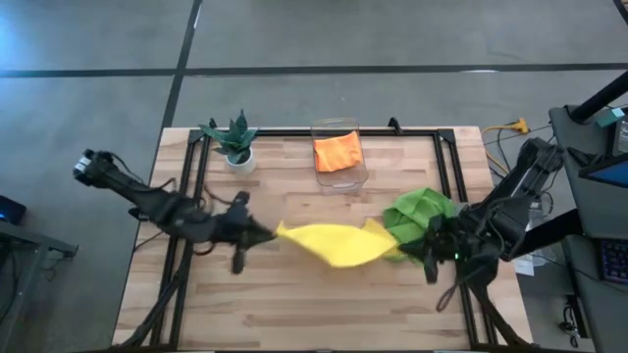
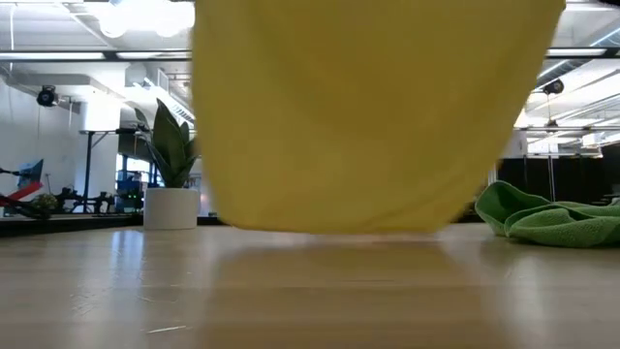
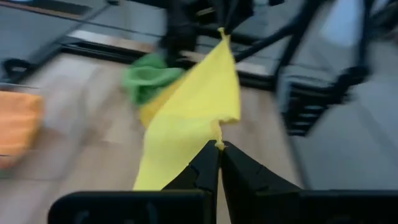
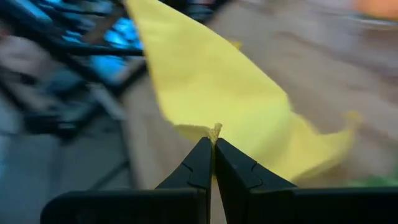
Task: Fold microfiber towels
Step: Fold the yellow towel
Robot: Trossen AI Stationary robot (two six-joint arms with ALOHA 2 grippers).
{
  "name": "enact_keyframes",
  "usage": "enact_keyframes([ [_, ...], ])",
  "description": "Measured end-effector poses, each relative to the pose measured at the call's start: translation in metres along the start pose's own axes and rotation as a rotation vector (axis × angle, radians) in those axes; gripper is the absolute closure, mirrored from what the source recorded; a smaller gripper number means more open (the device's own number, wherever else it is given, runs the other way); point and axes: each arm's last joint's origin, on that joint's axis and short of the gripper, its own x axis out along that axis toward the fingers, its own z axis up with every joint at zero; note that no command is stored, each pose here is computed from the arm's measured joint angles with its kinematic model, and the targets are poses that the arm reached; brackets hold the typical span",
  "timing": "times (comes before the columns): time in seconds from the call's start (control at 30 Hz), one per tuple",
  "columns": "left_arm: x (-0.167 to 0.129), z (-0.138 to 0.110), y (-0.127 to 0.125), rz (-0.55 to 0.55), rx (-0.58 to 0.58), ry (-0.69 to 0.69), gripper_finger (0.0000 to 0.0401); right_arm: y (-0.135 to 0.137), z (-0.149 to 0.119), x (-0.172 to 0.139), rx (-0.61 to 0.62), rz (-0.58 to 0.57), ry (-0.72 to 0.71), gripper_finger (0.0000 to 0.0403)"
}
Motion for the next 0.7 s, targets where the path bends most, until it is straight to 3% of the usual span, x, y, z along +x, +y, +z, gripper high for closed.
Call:
enact_keyframes([
  [0.17, -0.030, -0.004, -0.032, -0.199, -0.130, 0.014, 0.0401, 0.053, 0.003, -0.005, 0.006, 0.188, -0.017, 0.0390],
  [0.3, -0.051, -0.003, -0.064, -0.368, -0.212, 0.013, 0.0401, 0.096, 0.007, -0.019, 0.043, 0.260, 0.032, 0.0390],
  [0.37, -0.061, -0.003, -0.077, -0.402, -0.235, -0.026, 0.0401, 0.114, 0.007, -0.026, 0.084, 0.277, 0.061, 0.0390],
  [0.53, -0.072, -0.011, -0.086, -0.378, -0.309, -0.052, 0.0401, 0.132, -0.010, -0.027, 0.192, 0.160, 0.141, 0.0390],
  [0.7, -0.055, -0.055, -0.078, -0.311, -0.321, 0.040, 0.0401, 0.121, -0.043, -0.005, 0.250, -0.023, 0.153, 0.0390],
])
